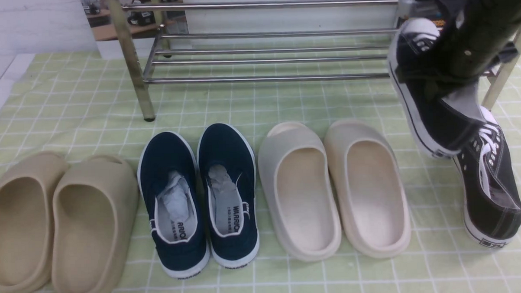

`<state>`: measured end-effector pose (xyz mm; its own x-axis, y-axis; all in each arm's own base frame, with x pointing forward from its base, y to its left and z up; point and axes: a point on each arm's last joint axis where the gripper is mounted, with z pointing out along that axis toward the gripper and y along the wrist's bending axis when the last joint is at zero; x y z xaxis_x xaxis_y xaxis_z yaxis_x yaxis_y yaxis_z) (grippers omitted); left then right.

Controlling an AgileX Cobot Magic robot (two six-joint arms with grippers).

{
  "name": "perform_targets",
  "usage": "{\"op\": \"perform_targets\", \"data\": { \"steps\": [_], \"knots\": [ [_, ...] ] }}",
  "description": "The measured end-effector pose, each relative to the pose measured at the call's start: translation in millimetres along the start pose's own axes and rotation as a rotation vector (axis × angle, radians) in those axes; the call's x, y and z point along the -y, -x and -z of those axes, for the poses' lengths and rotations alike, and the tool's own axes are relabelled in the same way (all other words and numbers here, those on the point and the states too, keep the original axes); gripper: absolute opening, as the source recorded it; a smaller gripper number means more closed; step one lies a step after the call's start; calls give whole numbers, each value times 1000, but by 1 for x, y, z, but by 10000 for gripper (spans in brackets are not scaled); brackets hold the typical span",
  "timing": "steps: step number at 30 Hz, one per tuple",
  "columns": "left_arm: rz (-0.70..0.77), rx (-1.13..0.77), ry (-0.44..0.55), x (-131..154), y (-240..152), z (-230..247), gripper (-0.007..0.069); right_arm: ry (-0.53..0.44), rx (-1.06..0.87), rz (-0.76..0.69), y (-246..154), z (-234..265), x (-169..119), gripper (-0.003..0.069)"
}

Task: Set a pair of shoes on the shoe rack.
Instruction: Use the right arm to put a shoe into the shoe rack

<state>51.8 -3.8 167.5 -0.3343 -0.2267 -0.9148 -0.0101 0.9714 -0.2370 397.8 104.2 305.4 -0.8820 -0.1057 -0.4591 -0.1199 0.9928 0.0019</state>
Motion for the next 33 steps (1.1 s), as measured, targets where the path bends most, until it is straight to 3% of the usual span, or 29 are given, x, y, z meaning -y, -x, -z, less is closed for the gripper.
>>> {"op": "perform_targets", "data": {
  "steps": [9, 17, 25, 28, 33],
  "knots": [
    [0, 0, 0, 0, 0, 0, 238, 1, -9, 41, 47, -49, -10, 18],
    [0, 0, 0, 0, 0, 0, 238, -9, 134, 98, 88, -65, -15, 18],
    [0, 0, 0, 0, 0, 0, 238, 6, 170, 157, 95, -87, -18, 31],
    [0, 0, 0, 0, 0, 0, 238, 10, 219, 156, 99, -85, -19, 76],
    [0, 0, 0, 0, 0, 0, 238, 20, 259, 82, 103, -76, -19, 313]
  ]
}}
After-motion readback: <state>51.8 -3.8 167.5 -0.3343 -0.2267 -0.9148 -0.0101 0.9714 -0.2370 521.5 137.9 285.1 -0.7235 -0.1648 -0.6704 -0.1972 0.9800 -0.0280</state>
